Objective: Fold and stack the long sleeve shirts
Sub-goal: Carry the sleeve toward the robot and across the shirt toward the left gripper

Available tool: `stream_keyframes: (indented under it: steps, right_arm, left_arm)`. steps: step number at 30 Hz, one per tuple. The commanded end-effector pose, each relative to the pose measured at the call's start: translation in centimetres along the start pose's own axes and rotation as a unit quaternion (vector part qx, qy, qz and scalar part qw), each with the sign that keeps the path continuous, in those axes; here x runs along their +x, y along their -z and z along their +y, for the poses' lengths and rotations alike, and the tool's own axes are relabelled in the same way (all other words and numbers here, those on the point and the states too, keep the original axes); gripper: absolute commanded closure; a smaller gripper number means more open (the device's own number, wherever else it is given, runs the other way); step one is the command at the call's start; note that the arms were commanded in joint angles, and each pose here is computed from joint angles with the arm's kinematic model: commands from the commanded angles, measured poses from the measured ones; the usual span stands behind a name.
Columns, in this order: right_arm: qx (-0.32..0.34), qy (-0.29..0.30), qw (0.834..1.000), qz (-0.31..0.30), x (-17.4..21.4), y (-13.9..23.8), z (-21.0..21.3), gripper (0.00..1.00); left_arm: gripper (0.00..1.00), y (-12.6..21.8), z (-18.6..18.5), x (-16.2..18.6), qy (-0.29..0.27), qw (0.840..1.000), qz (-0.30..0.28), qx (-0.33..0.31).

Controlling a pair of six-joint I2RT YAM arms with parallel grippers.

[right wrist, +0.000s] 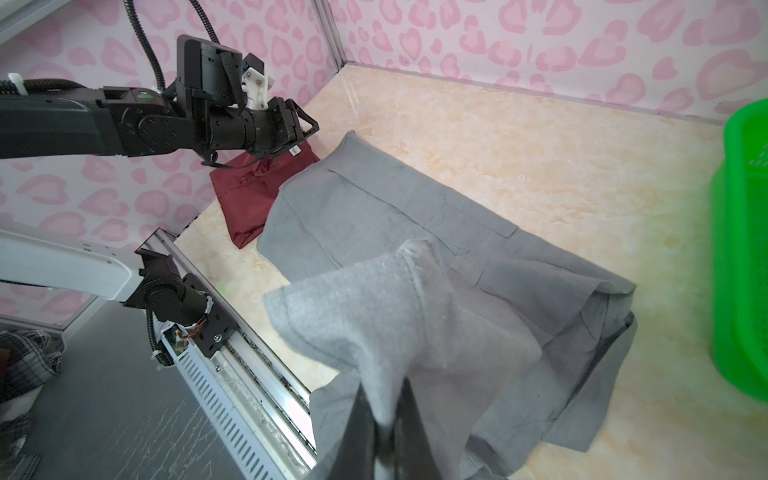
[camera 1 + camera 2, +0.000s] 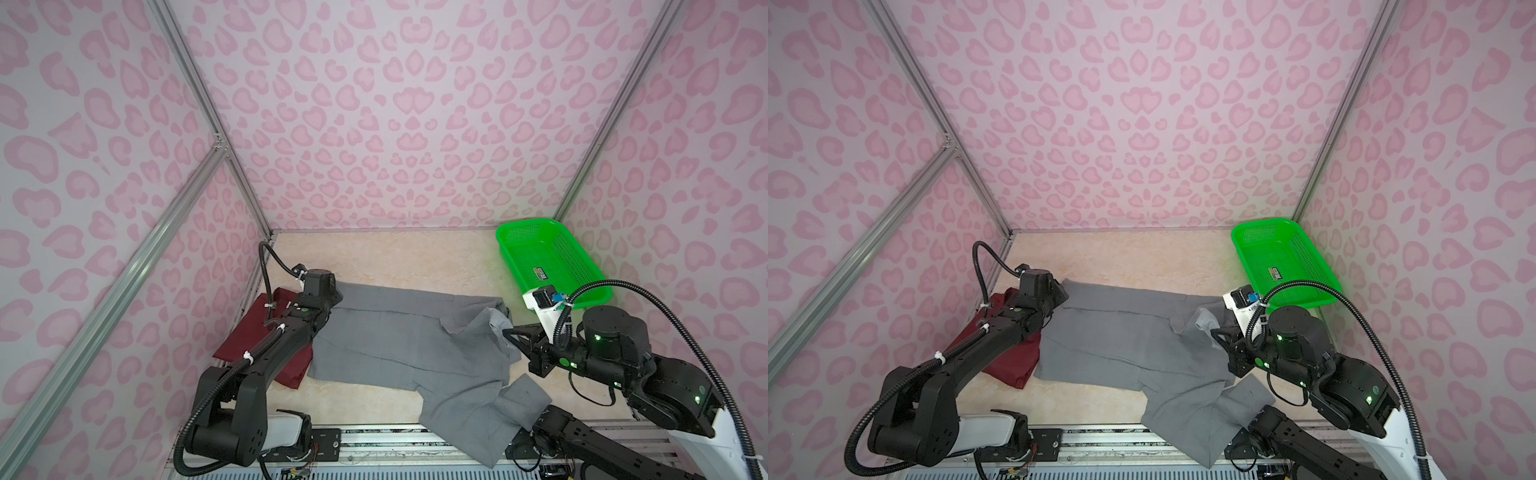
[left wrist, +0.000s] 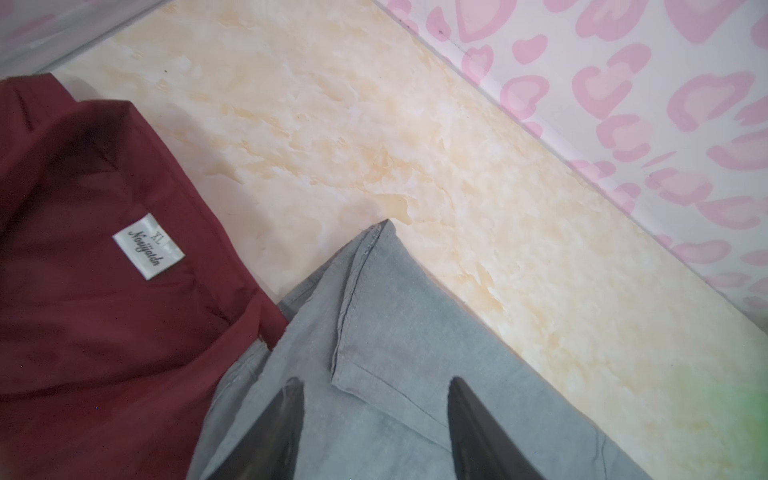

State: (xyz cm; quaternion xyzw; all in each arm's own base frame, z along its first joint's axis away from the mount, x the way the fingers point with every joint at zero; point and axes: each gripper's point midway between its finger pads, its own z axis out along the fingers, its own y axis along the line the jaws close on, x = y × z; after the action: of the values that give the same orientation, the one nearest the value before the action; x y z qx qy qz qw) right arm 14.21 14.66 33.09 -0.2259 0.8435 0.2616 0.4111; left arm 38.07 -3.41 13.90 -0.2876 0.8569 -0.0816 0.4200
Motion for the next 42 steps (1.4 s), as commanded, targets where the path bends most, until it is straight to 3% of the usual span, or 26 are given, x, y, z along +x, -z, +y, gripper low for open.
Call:
stream_keyframes:
  steps: [1, 9, 15, 22, 26, 36, 42]
  right_arm:
    - [-0.027, 0.027, 0.999, 0.021, -0.2, -1.1, 1.2, 1.0]
    - [-0.043, 0.106, 0.992, 0.044, -3.2, -6.0, 4.5, 1.0]
    - [-0.05, 0.122, 0.991, 0.023, -5.5, -3.5, 6.6, 1.0]
    - [-0.065, 0.129, 0.989, 0.021, -6.6, -1.1, 9.3, 1.0]
    - [-0.069, 0.147, 0.986, 0.043, -5.0, -2.0, 10.2, 1.0]
    - [-0.042, 0.136, 0.985, 0.099, -0.5, -5.8, 7.4, 1.0]
    - [-0.062, 0.115, 0.984, 0.12, -0.6, -8.3, 6.1, 1.0]
  left_arm:
    - [0.41, 1.3, 0.3, -0.8, 0.016, 1.0, 0.015, -0.009]
    - [0.39, 6.0, 0.2, -3.9, 0.02, 1.0, -0.001, 0.013]
    - [0.37, 9.0, 0.3, -4.4, 0.009, 0.999, -0.011, 0.035]
    - [0.37, 10.1, -0.4, -4.2, 0.0, 0.998, 0.012, 0.056]
    - [0.37, 10.5, -0.3, -3.8, 0.0, 0.998, 0.016, 0.062]
    - [0.37, 10.1, 0.8, -1.9, -0.008, 0.998, 0.038, 0.053]
    - [0.37, 9.9, 1.2, -1.6, -0.012, 0.998, 0.04, 0.047]
